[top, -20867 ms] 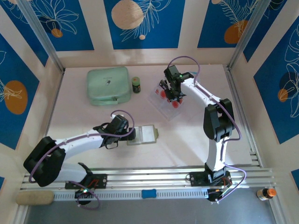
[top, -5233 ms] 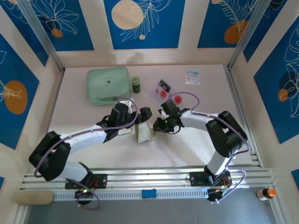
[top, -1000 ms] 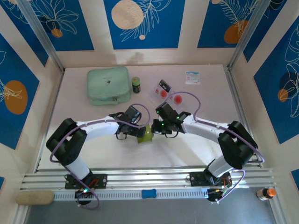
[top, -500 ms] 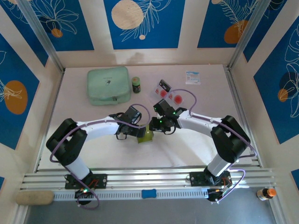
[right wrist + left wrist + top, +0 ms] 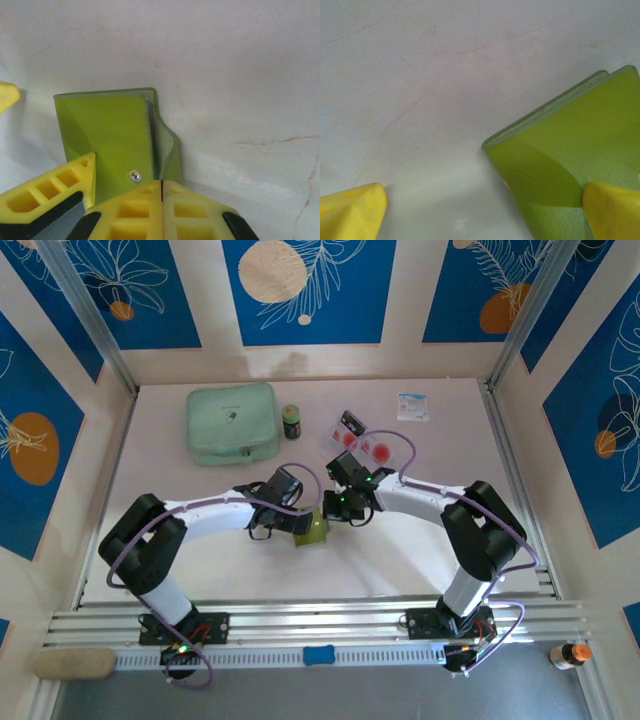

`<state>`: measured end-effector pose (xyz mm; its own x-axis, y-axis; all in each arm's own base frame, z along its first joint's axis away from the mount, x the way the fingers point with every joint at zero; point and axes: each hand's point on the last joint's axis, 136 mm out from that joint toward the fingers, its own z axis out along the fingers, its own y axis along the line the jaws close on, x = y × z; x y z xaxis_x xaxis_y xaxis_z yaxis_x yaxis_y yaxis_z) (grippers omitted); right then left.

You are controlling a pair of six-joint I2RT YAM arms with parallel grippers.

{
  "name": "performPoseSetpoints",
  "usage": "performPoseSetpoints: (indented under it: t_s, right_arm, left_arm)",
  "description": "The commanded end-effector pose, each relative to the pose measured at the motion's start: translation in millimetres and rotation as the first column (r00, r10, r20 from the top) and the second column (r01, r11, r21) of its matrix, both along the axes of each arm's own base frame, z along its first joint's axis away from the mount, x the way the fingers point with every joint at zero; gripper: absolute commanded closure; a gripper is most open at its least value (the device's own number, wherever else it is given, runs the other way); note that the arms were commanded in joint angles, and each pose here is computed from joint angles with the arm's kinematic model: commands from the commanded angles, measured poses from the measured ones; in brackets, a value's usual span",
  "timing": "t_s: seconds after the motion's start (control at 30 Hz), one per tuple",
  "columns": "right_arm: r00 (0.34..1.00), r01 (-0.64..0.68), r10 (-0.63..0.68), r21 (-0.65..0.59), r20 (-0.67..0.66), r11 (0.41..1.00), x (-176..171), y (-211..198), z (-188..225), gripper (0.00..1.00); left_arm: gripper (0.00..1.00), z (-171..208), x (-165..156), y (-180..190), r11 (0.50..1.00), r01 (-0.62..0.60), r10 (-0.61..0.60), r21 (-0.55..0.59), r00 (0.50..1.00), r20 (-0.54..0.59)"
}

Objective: Put the credit cards into the card holder

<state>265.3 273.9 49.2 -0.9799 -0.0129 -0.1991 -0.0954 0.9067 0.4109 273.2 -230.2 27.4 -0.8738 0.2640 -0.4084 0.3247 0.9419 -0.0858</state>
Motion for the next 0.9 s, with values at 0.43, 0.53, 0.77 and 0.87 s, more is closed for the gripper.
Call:
performPoseSetpoints:
  t_s: [0.43, 0.53, 0.77, 0.87]
  right_arm:
    - [1.000, 0.003, -0.001, 0.055, -0.024, 0.998, -6, 2, 0, 1.00]
    - [1.000, 0.005, -0.003, 0.079, -0.024, 0.997, -5, 3, 2, 1.00]
    - [1.000, -0.015, 0.017, 0.116, -0.018, 0.993, -6, 7, 4, 1.00]
    - [1.000, -0.023, 0.026, 0.124, -0.017, 0.992, -7, 9, 6, 1.00]
  left_arm:
    - [0.00, -21, -17, 23, 0.995, 0.004, 0.001, 0.103, 0.999, -0.050]
    - [0.00, -21, -17, 23, 0.994, 0.002, 0.003, 0.105, 0.999, -0.049]
    - [0.00, -22, -18, 24, 0.994, -0.004, 0.010, 0.106, 0.999, -0.050]
    - [0.00, -23, -18, 25, 0.994, -0.005, 0.011, 0.110, 0.999, -0.052]
